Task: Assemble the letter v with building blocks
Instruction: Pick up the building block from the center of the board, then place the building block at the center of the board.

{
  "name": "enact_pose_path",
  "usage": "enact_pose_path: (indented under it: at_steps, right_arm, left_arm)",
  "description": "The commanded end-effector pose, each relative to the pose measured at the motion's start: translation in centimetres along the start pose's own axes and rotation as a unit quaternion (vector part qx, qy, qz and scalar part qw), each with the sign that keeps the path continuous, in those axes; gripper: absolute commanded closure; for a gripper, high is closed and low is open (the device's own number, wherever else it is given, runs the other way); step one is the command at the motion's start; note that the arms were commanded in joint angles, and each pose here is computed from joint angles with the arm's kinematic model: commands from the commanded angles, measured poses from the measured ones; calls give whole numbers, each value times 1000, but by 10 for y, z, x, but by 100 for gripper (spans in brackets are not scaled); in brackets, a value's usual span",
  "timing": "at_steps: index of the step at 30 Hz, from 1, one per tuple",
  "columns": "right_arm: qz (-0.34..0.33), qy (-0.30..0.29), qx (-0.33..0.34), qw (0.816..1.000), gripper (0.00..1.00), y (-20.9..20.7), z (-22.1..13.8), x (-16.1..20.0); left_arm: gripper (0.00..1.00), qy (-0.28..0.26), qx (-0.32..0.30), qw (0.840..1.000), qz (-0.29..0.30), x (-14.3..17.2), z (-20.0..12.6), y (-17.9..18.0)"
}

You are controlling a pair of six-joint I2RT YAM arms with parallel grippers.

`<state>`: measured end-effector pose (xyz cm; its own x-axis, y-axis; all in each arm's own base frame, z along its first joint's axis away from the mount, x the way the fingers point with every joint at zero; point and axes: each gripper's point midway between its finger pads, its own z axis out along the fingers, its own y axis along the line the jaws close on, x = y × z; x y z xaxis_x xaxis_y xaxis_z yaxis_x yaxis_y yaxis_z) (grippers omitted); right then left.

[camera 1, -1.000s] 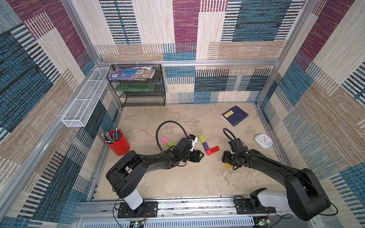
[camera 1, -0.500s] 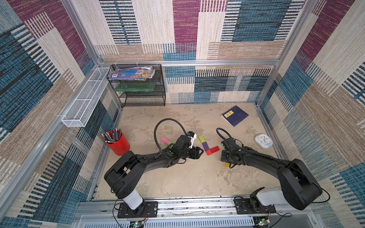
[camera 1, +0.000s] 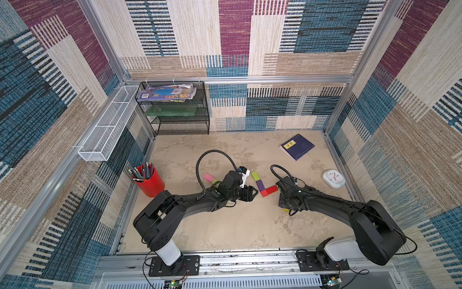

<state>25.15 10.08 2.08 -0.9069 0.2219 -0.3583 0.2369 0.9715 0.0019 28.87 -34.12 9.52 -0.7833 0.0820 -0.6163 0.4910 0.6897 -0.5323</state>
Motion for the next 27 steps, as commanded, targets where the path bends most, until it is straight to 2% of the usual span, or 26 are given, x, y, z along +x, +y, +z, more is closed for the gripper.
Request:
enact_pose_path:
  at_steps: [1,4,9,21,27]
  right_arm:
    - [-13,15,-2,1000,90,2,-9,-2]
    - [3,-25,-13,1000,89,6,-22,-37]
    - [15,-44,-12,999,88,5,-24,-72]
    - [20,-36,-26,999,85,22,13,-103]
    - [36,-27,-10,999,77,18,32,-108]
  left_arm:
    - [42,3,6,1000,14,-3,-4,-5]
    - [42,5,7,1000,18,-3,-5,-7]
    - [42,8,4,1000,19,-4,-8,-8]
    - [43,26,-1,999,24,-2,-4,-7]
    - [43,51,-9,998,39,-5,3,-8]
